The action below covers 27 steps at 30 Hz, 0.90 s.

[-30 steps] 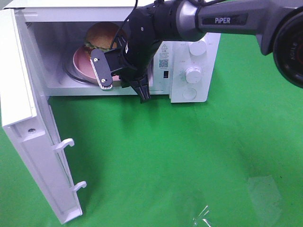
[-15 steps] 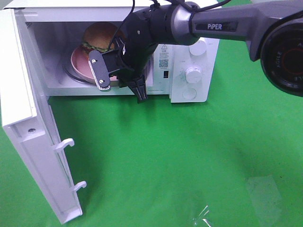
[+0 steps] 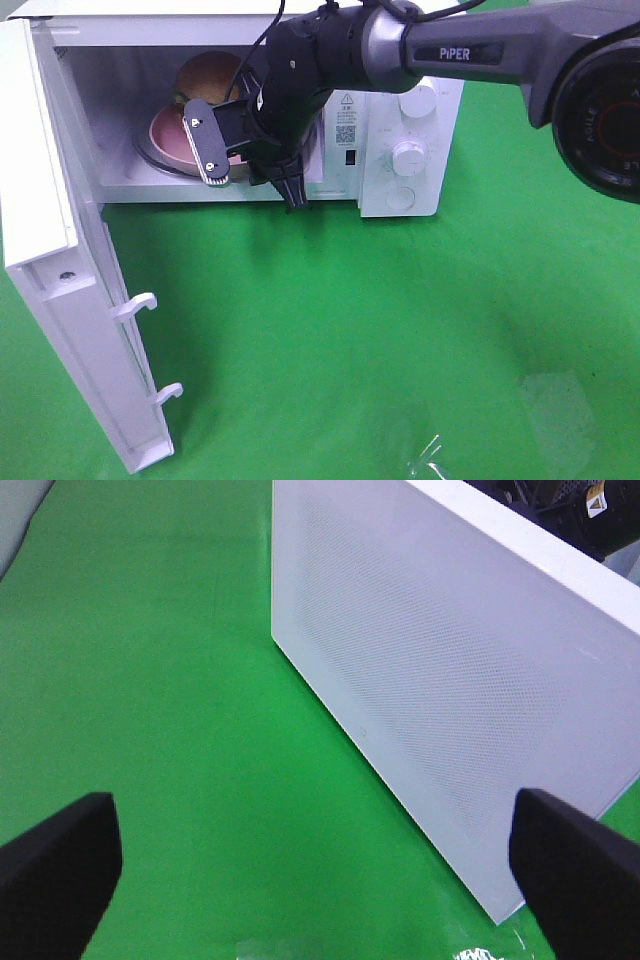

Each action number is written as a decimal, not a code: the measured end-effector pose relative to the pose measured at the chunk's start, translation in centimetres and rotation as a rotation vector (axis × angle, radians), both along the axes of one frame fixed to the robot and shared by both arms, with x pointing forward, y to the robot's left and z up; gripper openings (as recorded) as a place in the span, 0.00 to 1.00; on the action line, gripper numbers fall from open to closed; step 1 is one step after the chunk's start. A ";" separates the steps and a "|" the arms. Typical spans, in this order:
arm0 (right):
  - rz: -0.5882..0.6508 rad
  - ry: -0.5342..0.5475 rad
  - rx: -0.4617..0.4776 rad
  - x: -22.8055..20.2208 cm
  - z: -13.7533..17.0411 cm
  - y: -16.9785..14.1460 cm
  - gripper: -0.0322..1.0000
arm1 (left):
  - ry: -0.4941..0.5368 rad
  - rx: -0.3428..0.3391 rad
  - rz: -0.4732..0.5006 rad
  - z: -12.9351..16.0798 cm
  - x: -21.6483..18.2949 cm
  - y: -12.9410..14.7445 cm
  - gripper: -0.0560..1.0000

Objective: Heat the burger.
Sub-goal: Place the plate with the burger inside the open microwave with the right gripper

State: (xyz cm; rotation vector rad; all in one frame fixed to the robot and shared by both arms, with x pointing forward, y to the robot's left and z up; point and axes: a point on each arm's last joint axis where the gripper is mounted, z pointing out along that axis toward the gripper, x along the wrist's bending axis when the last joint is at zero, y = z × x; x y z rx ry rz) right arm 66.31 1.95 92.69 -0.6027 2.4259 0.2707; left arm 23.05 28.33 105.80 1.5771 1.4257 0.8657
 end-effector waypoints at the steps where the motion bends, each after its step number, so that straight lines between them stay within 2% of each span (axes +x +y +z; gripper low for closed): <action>1: 0.000 0.000 0.000 0.0 0.0 0.0 0.39 | 0.000 0.000 0.000 0.0 0.0 0.0 0.97; 7: -0.014 0.063 -0.020 -0.4 -0.2 -0.2 0.47 | 0.000 0.000 0.000 0.0 0.0 0.0 0.97; 12: -0.023 0.078 0.004 -0.5 -0.1 -0.1 0.53 | 0.000 0.000 0.000 0.0 0.0 0.0 0.97; 13: -0.030 0.085 0.026 -0.6 0.1 0.0 0.58 | 0.000 0.000 0.000 0.0 0.0 0.0 0.97; 14: -0.030 0.085 0.026 -0.6 0.1 0.0 0.58 | 0.000 0.000 0.000 0.0 0.0 0.0 0.97; 15: -0.034 0.083 0.047 -0.6 0.5 0.1 0.63 | 0.000 0.000 0.000 0.0 0.0 0.0 0.97; 16: -0.034 0.083 0.047 -0.6 0.5 0.1 0.63 | 0.000 0.000 0.000 0.0 0.0 0.0 0.97; 17: -0.035 0.069 0.067 -0.6 0.7 0.1 0.68 | 0.000 0.000 0.000 0.0 0.0 0.0 0.97; 18: -0.035 0.069 0.067 -0.6 0.7 0.1 0.68 | 0.000 0.000 0.000 0.0 0.0 0.0 0.97; 19: -0.035 0.053 0.080 -0.9 0.8 0.0 0.74 | 0.000 0.000 0.000 0.0 0.0 0.0 0.97; 21: -0.034 0.042 0.088 -1.2 1.0 -0.3 0.77 | 0.000 0.001 0.001 0.0 0.0 0.0 0.97; 27: -0.018 0.000 0.085 -2.2 0.5 -1.2 0.79 | 0.000 0.001 0.001 0.0 0.0 0.0 0.97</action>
